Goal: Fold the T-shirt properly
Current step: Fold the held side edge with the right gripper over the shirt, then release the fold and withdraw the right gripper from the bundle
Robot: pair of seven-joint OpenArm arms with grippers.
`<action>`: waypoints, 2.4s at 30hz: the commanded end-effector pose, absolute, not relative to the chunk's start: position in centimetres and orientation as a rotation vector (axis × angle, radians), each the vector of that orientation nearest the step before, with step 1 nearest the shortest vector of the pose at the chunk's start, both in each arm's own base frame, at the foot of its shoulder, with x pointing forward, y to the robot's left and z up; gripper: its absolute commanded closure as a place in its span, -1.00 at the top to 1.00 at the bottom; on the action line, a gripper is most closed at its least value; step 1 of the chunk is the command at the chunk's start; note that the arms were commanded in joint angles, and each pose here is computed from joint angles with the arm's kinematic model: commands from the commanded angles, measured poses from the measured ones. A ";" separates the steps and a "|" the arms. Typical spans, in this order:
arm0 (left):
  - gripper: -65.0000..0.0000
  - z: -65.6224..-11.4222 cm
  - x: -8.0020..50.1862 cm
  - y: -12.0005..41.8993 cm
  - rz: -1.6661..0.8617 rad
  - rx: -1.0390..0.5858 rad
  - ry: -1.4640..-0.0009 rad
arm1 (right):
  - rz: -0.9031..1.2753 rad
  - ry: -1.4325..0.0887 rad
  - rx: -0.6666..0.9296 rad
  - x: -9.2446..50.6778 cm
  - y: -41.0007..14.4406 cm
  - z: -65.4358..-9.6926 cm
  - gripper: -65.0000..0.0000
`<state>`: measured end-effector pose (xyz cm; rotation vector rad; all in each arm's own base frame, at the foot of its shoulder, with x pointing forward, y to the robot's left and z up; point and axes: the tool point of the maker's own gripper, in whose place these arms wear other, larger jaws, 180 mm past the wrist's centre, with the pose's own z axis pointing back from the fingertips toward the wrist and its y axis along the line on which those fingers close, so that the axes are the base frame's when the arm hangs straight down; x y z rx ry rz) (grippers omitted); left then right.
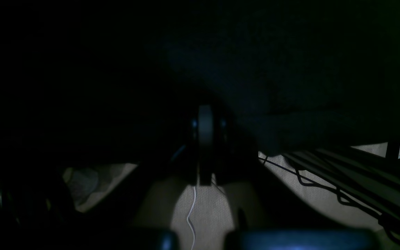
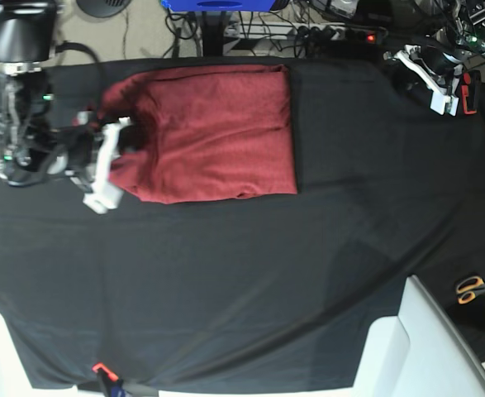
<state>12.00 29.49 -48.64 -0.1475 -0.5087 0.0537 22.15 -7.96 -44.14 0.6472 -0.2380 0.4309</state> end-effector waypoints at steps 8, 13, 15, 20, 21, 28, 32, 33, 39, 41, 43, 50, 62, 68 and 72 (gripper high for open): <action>-1.00 -48.8 11.2 29.9 0.030 -0.129 -0.470 | 0.479 -0.243 0.761 23.3 -1.0 -42.4 -0.99; -1.00 -48.8 11.2 29.9 0.029 -0.129 -0.469 | 0.438 -0.230 0.828 23.4 2.2 -42.3 -0.99; -1.00 -48.8 11.2 29.9 0.029 -0.129 -0.469 | 0.381 -0.200 0.841 23.1 2.3 -43.3 -0.99; -1.00 -48.6 11.3 30.0 0.034 -0.127 -0.500 | 0.312 -0.195 0.859 23.3 2.4 -44.6 -0.99; -1.00 -48.7 11.3 30.0 0.035 -0.127 -0.503 | 0.304 -0.188 0.861 23.2 2.4 -44.8 -0.99; -1.00 -48.7 11.3 29.9 0.034 -0.128 -0.502 | 0.297 -0.168 0.870 23.7 3.0 -45.3 -0.98; -1.00 -48.7 11.3 29.9 0.034 -0.128 -0.502 | 0.355 -0.118 0.866 23.2 3.9 -45.6 -0.86; -1.00 -48.7 11.3 29.9 0.034 -0.128 -0.502 | 0.369 -0.102 0.865 22.8 4.1 -45.7 -0.75; -1.00 -48.7 11.3 29.9 0.034 -0.128 -0.502 | 0.443 -0.093 0.853 22.9 5.1 -45.2 -0.06; -1.00 -48.7 11.3 29.9 0.034 -0.128 -0.502 | 0.472 -0.085 0.851 22.7 5.5 -45.2 -0.01; -1.00 -48.6 11.5 29.9 0.034 -0.128 -0.505 | 0.509 -0.076 0.843 22.6 5.9 -45.0 -0.01; -1.00 -48.4 11.8 30.3 0.029 -0.121 -0.512 | 0.633 -0.044 0.825 21.9 7.7 -44.5 -0.01; -1.00 -48.0 12.7 30.8 0.018 -0.110 -0.528 | 0.770 0.030 0.748 20.4 10.6 -44.0 -0.01; -1.00 -48.0 12.7 30.8 0.017 -0.111 -0.527 | 0.845 0.005 0.742 20.0 12.3 -42.9 -0.01; -1.00 -48.0 12.8 30.7 0.016 -0.112 -0.528 | 0.822 0.005 0.703 20.0 13.2 -42.2 -0.01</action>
